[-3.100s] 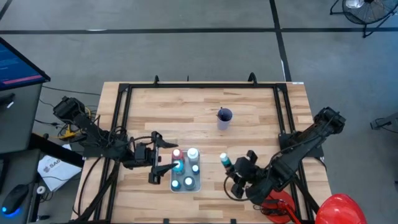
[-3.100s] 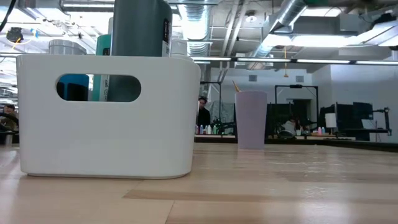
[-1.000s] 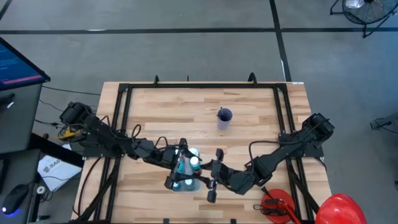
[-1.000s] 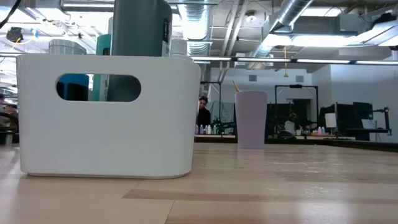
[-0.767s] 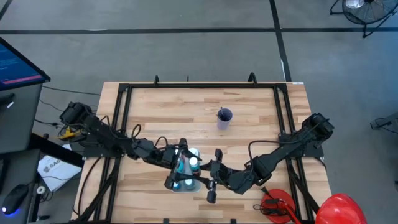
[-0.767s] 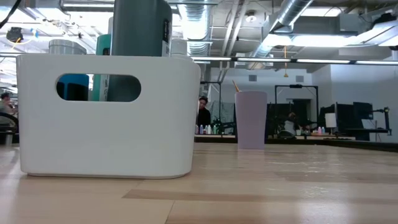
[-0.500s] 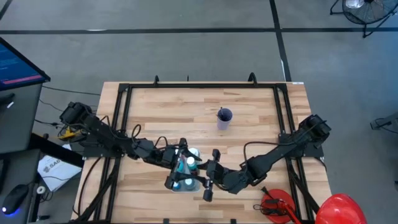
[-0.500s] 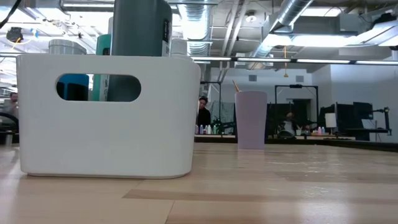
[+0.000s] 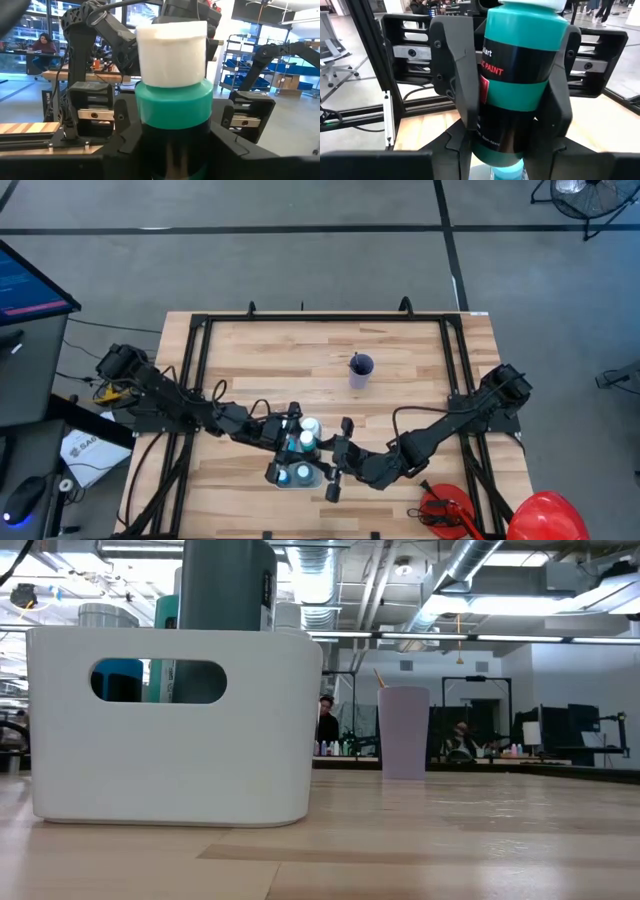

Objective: Pick & Place Paint Supplies
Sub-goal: Put the black and green paint bottle into the white bin

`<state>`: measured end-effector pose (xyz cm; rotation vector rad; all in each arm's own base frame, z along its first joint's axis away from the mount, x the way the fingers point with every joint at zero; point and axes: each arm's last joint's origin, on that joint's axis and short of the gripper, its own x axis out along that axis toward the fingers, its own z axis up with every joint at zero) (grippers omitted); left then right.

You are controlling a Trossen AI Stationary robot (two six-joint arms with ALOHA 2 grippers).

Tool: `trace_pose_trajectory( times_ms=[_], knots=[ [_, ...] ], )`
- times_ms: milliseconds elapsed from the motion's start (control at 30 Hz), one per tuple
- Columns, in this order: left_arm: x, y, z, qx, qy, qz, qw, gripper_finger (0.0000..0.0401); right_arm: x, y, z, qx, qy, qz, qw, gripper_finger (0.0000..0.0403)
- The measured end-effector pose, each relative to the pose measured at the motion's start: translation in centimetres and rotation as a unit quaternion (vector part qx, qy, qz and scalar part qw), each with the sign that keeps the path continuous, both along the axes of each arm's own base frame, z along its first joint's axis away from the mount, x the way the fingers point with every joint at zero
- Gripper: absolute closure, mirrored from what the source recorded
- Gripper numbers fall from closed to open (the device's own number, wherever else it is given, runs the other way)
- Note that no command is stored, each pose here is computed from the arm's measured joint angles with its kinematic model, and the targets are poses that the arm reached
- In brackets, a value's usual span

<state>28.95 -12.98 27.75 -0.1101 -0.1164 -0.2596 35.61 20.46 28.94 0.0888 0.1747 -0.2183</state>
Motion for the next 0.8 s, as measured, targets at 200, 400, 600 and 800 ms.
trace_pose_trajectory(
  times_ms=[200,400,600,800],
  knots=[
    [0.0,0.0,0.0,-0.001,0.0,0.0,1.0,0.0269,-0.06,0.09,-0.01,-0.001,0.001,0.001,1.0,0.0279],
    [0.0,-0.01,-0.01,0.001,0.0,-0.001,1.0,0.0288,-0.11,0.18,-0.01,0.001,0.0,0.002,1.0,0.0262],
    [0.0,-0.03,-0.1,0.004,0.004,-0.002,1.0,0.0296,-0.18,0.2,-0.24,0.011,0.009,0.005,1.0,0.022],
    [0.0,-0.08,-0.18,-0.004,0.011,-0.014,1.0,0.0298,-0.62,0.8,-0.46,0.014,0.018,0.01,1.0,0.0168]
  ],
)
